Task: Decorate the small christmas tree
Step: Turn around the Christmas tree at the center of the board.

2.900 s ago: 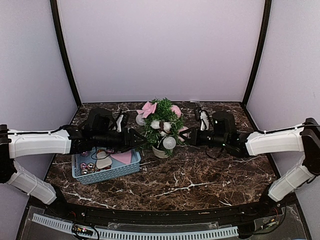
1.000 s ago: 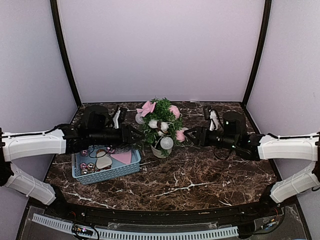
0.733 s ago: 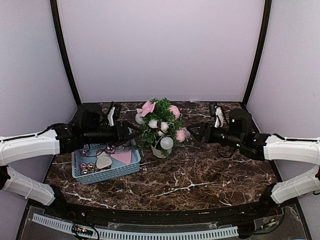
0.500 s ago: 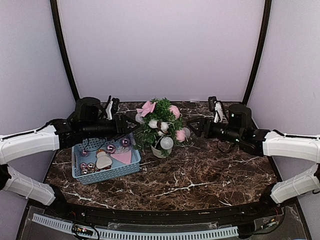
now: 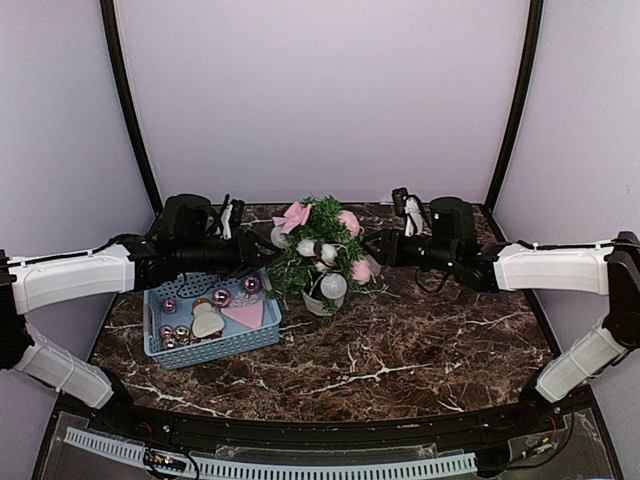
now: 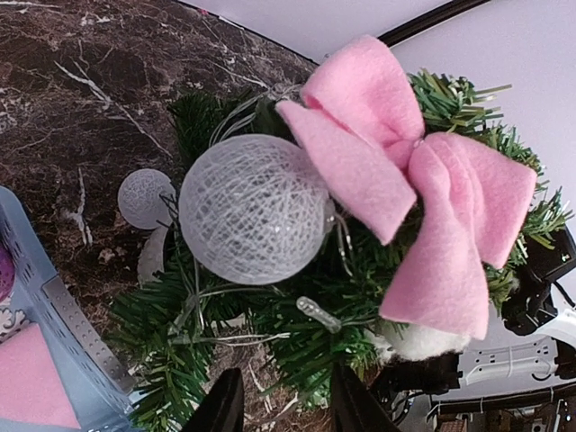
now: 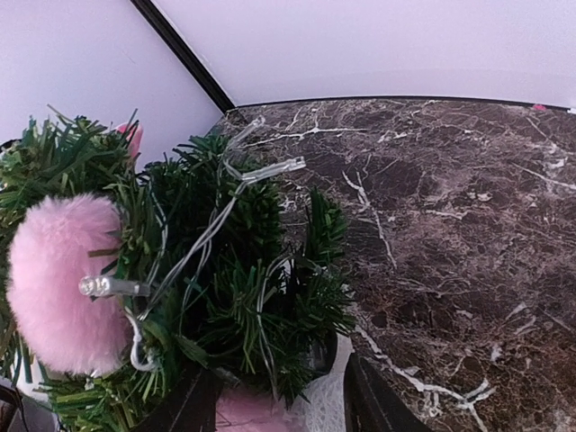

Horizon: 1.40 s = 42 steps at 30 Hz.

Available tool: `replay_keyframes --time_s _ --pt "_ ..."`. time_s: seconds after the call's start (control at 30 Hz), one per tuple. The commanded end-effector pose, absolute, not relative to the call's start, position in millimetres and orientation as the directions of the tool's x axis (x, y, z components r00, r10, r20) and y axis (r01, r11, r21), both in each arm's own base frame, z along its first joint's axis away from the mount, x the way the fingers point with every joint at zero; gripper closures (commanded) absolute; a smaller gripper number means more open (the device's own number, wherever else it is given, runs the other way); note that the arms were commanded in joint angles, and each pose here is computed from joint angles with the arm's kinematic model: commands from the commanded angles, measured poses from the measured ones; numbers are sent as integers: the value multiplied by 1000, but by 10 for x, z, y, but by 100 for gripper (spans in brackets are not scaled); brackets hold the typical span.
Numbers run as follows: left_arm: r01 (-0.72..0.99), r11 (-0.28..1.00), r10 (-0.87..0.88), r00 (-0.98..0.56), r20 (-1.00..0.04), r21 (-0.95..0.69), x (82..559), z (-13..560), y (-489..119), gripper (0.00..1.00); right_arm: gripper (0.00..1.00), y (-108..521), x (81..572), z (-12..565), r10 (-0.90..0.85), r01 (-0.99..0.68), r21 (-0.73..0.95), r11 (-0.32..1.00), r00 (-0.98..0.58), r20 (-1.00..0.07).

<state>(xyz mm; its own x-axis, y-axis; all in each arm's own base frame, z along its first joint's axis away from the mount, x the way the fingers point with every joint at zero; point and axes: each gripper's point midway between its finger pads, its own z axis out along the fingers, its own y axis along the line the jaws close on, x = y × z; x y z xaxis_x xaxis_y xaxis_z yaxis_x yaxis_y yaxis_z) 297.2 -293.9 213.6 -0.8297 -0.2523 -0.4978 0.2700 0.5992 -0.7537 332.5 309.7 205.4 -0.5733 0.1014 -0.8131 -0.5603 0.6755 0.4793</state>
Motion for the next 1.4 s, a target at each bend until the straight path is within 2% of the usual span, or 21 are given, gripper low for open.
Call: replay_keyframes --time_s 0.0,0.23,0.43,1.03,1.37 --pt "322 553 -246 -818 -519 -769 3052 2274 -3043 70 56 3283 3350 2308 95 -657 469 590 -520 -849" --pt "327 555 -253 -809 -530 -765 3184 2223 -3016 75 76 3369 3123 2333 47 -726 479 493 -527 -848" --pt "348 537 -242 -809 -536 -769 3278 2187 -3070 78 82 3376 2911 2290 13 -738 494 460 -550 -835" --pt "429 504 -177 -798 -576 -749 3674 2146 -3270 79 83 3549 2515 2257 -14 -722 526 449 -595 -804" --pt "456 454 -160 -803 -574 -765 3833 2149 -3399 80 73 3607 2486 2364 54 -685 551 476 -603 -796"
